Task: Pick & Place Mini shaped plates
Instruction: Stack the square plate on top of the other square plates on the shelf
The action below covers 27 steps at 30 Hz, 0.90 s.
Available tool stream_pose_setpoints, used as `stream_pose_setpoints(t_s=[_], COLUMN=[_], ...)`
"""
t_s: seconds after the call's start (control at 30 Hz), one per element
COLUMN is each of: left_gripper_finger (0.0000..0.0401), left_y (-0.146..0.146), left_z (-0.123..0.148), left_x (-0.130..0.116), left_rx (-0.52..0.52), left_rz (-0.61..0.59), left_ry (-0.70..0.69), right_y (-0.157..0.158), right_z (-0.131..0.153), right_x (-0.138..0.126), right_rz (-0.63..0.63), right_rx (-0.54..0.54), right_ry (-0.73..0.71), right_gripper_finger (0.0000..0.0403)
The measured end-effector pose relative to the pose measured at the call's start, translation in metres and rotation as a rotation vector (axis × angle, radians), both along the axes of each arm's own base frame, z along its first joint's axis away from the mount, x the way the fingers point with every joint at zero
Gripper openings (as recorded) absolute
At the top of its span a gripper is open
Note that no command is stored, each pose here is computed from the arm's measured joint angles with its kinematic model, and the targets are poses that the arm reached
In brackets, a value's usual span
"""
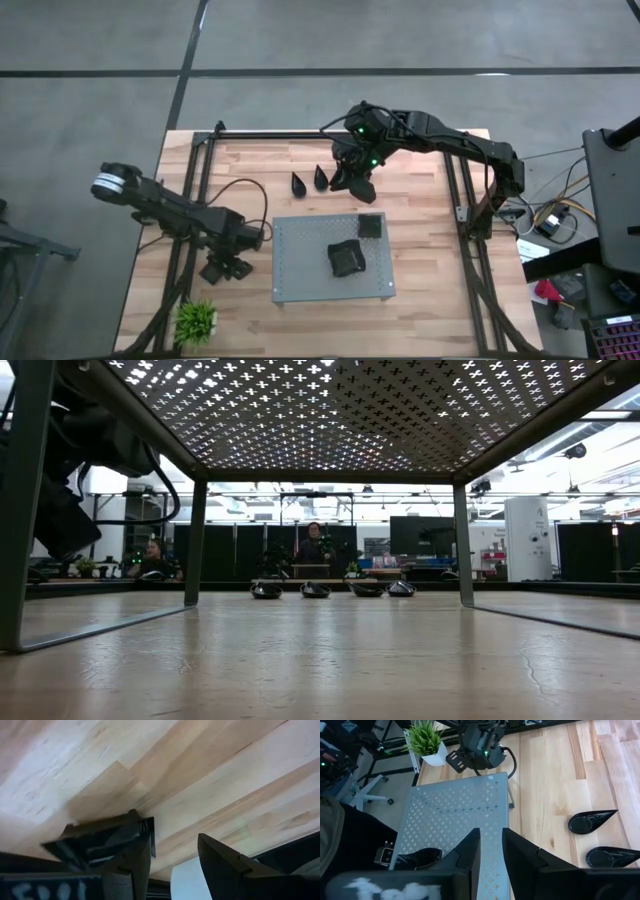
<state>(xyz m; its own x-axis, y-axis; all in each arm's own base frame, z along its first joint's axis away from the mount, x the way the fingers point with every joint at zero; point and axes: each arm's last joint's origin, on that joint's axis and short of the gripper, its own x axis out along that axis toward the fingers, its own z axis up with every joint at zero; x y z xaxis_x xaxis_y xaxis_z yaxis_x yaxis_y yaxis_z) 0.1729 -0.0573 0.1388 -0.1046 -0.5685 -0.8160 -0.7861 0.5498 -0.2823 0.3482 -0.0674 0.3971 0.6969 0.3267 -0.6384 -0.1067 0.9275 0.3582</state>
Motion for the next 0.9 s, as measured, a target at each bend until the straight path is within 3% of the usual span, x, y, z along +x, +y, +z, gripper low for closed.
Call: stream_pose_setpoints(t_s=[0.3, 0.7, 0.9], left_gripper_finger=[0.0158, 0.0158, 0.0158], left_y=[-0.002, -0.006, -0.001], left_z=[-0.001, 0.021, 0.025], left_x=[0.008, 0.022, 0.008], left_rx=[-0.040, -0.074, 0.001], left_rz=[0.013, 0.004, -0.005], left_ry=[-0.053, -0.192, -0.102], right_y=[0.004, 0.004, 0.004], right_z=[0.000, 0.000, 0.000], right_x=[0.001, 0.001, 0.000], right_rz=[0.009, 0.009, 0.009], right_rx=[0.002, 0.001, 0.001], right_ry=[0.001, 0.001, 0.000], right_gripper_finger=[0.0069, 0.0065, 0.0075])
